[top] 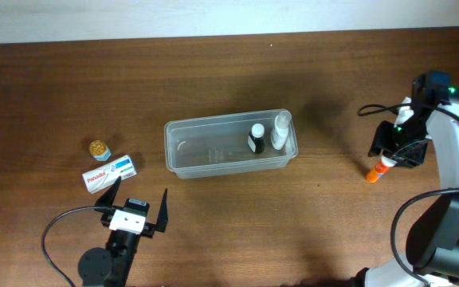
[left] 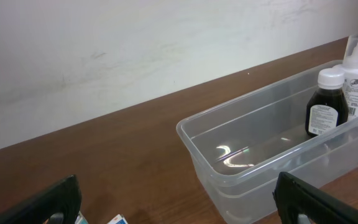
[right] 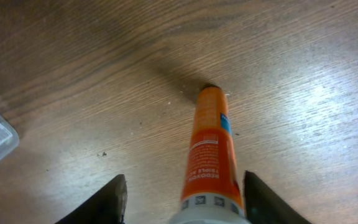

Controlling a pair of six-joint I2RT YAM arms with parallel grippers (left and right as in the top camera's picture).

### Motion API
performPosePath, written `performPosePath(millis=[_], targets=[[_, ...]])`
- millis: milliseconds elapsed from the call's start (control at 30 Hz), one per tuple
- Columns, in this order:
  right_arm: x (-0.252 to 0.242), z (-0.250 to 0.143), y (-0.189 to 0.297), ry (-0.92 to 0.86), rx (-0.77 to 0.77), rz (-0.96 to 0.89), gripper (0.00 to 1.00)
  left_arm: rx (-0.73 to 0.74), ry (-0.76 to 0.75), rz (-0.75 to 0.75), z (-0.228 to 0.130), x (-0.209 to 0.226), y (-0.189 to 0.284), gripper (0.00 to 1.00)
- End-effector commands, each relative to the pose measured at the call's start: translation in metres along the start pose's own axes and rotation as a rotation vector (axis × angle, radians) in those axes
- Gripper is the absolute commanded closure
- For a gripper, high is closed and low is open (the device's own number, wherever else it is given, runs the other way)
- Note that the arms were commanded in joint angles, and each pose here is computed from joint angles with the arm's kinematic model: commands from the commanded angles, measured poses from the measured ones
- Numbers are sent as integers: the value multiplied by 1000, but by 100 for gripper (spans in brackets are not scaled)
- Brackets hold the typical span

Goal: Pack container
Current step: 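Move the right gripper to the orange tube and grasp it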

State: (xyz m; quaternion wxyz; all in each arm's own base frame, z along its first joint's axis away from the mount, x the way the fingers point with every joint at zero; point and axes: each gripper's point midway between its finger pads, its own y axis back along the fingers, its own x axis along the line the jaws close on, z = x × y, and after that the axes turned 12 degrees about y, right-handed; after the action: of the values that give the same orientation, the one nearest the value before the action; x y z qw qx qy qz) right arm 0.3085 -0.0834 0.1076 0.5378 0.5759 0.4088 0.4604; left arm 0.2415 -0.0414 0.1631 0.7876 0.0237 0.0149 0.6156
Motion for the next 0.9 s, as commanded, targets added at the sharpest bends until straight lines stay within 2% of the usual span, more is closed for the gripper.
performPosePath(millis=[0,167,500,633,733,867], targets=[[-3,-2,-3,10,10,-23,50,2,-11,6,-2,1,0,1],[-4,-4,-4,10,20,-33,52,2,-11,6,-1,1,0,1],[-5,-8,-6,9,37,-37,77,2,-11,6,-1,1,0,1],[-5,-8,-5,9,36,-36,81,2,-11,6,-1,1,0,1],[-5,-7,-3,8,32,-36,88,2,-11,6,-1,1,0,1],[-5,-7,-2,7,28,-37,89,2,-11,6,-1,1,0,1]])
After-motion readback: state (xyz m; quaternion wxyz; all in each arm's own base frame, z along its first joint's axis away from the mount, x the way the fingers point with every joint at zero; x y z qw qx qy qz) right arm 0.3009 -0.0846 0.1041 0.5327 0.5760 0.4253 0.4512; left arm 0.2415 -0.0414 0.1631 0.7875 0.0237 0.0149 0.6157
